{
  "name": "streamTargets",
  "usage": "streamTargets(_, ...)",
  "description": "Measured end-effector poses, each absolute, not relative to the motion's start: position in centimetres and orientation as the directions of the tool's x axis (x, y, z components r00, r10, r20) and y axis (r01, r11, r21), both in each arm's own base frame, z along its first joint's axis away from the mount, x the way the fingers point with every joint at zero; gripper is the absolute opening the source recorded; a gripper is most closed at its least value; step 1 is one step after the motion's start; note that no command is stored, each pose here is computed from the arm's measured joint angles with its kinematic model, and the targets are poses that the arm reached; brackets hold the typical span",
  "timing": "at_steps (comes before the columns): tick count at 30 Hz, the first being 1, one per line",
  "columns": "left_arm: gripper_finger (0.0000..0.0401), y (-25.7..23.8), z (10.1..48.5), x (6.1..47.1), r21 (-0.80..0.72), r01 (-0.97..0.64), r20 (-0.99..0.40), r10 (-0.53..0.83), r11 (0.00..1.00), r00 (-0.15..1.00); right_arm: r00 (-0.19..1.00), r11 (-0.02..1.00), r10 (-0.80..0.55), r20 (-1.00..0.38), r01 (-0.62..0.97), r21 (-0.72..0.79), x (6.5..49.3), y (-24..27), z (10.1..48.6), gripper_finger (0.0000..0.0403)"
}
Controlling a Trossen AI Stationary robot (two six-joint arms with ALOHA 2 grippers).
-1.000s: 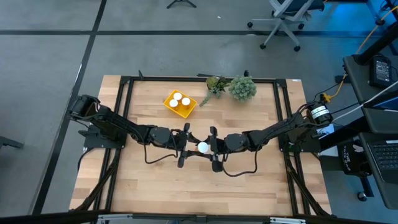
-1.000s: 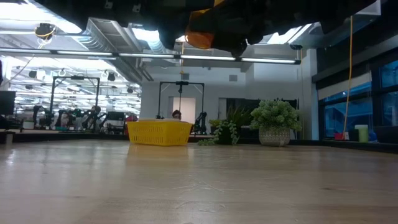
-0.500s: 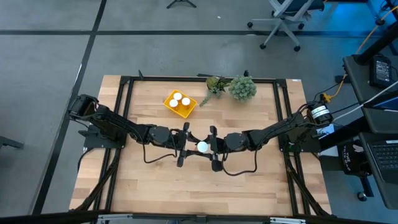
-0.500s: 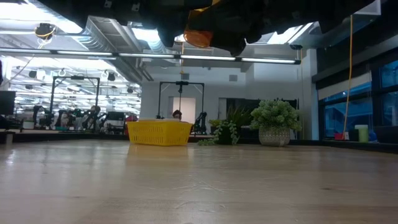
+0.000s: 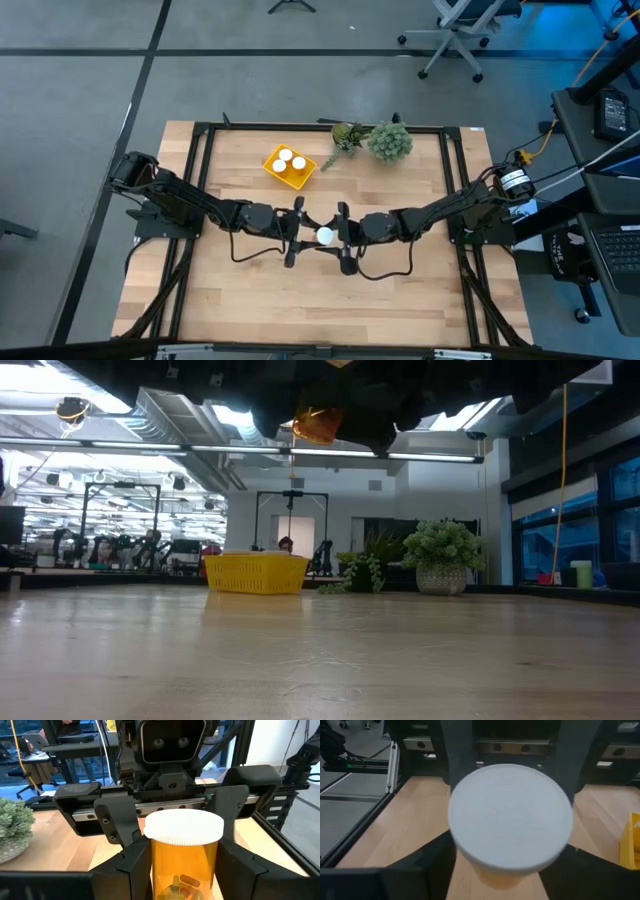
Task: Pick and place pill bottles into a basket
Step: Put the orange pill bottle into the yellow bin
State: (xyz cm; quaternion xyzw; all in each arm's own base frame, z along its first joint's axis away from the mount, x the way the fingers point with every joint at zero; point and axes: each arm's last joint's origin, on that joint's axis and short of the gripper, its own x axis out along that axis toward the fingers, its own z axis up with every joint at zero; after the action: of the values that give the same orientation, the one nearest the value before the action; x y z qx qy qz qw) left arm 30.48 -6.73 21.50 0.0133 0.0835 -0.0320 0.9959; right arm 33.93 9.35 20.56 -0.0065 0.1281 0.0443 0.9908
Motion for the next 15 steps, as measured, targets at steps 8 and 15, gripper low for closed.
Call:
streamTargets(8,0.0178,-6.6,21.6,30.4,0.039,0.042,-0.168,-0.035,0.998,0.985,0.960,0.996,0.087,-0.265,-0.091,-0.004,33.9,9.3,20.5,0.0313)
streamTargets(15,0.0178,-6.3,23.0,29.2,0.043,0.040,-0.190,-0.032,0.998,0.981,0.959,0.998,0.061,-0.277,-0.067,-0.013,33.7,9.1,20.7,0.0322)
